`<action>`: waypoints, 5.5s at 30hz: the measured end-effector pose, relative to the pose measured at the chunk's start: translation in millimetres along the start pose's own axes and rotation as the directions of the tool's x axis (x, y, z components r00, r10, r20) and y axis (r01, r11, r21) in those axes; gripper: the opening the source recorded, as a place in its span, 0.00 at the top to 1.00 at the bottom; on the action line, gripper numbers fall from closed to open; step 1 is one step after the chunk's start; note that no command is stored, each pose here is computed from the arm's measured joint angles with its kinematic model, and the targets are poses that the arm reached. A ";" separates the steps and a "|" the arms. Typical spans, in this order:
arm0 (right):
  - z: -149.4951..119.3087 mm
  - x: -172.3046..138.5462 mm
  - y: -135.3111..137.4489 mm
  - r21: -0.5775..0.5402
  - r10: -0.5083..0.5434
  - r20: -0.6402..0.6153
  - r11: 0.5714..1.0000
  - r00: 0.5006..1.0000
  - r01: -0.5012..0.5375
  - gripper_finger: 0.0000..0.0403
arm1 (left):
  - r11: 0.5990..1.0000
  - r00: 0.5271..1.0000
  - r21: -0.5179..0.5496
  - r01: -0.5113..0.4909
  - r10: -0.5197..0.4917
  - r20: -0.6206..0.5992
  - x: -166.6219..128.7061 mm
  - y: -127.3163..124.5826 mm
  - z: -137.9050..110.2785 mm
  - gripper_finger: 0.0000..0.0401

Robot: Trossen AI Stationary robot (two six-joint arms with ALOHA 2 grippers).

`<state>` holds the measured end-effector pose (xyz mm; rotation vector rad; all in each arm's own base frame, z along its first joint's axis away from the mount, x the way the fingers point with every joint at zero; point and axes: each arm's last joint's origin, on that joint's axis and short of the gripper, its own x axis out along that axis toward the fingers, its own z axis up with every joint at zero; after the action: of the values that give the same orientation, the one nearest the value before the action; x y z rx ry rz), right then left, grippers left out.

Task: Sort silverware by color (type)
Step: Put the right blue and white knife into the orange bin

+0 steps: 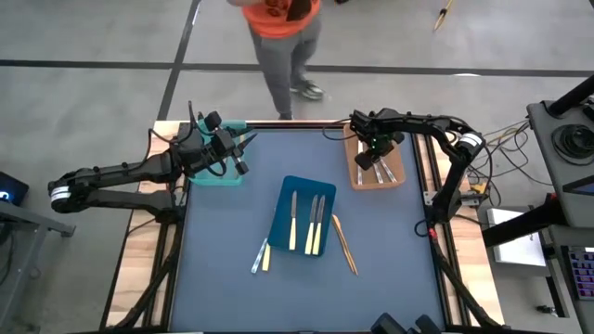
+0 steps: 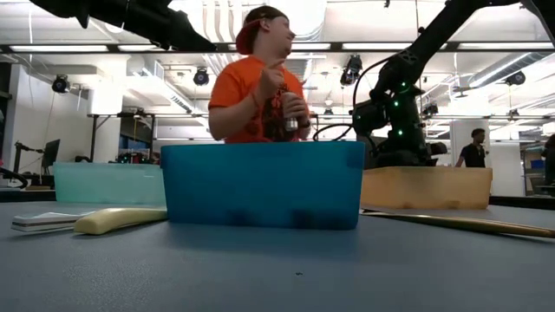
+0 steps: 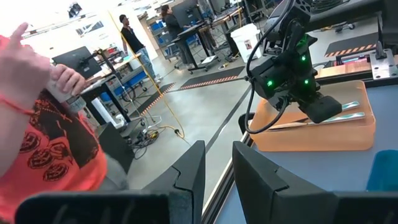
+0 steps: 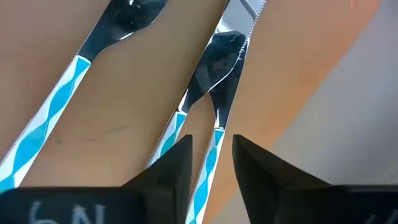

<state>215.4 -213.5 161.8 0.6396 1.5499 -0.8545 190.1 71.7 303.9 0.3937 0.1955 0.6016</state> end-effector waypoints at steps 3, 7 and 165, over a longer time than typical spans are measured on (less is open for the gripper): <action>-1.0 2.1 0.1 -0.031 -0.001 -0.001 1.000 1.000 0.001 0.68 | 1.000 1.000 0.001 0.001 -0.001 -0.002 0.0 -0.1 -0.2 0.84; -3.4 8.6 0.7 -0.066 -0.001 0.002 0.998 1.000 0.001 0.64 | 1.000 1.000 0.001 0.001 -0.001 -0.002 0.0 -0.1 -0.2 0.84; 7.6 5.5 15.5 0.835 0.204 0.103 0.514 0.974 -0.196 0.55 | 0.991 0.975 0.065 -0.118 0.128 -0.183 -0.4 -2.1 -22.0 0.84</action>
<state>231.3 -211.0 153.6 1.5029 0.9374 -1.4274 184.4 76.5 283.1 0.4028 0.3697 0.7574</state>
